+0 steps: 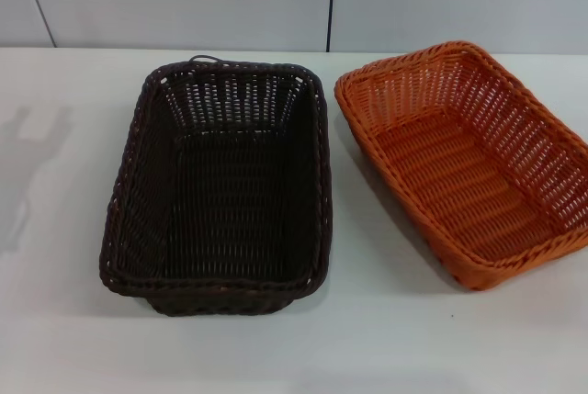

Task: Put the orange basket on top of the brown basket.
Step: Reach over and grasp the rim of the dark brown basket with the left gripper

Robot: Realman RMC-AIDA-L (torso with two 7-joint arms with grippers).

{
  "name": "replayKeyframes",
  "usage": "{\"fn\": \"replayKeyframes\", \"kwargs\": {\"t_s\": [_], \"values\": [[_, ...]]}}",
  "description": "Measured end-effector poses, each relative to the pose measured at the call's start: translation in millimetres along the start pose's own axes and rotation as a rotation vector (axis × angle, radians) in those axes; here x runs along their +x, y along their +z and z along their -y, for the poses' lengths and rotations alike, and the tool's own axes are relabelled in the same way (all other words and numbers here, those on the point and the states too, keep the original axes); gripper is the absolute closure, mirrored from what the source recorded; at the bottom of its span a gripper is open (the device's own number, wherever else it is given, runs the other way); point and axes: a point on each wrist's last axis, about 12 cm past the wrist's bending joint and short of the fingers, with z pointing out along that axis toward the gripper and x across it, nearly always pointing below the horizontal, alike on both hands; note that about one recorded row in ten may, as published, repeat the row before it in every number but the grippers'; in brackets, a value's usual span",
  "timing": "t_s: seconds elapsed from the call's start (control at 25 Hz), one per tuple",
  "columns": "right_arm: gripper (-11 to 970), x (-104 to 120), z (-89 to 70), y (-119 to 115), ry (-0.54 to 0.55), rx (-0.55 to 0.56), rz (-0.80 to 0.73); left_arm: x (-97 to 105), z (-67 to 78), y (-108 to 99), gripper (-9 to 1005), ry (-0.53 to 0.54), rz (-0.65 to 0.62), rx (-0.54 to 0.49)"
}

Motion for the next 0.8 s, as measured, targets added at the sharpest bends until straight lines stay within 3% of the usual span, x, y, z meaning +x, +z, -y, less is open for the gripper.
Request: {"fn": "replayKeyframes", "kwargs": {"t_s": [0.44, 0.6, 0.8], "values": [[197, 1, 10.1, -9, -0.004, 0.021, -0.005, 1, -6.4, -10, 133, -0.019, 0.011, -0.038], [197, 2, 8.2, -8, 0.005, 0.018, -0.008, 15, -13.7, -28, 133, -0.065, -0.019, -0.101], [197, 3, 3.6, -6, 0.011, 0.009, -0.007, 16, -14.3, -30, 133, -0.064, -0.027, -0.103]]}}
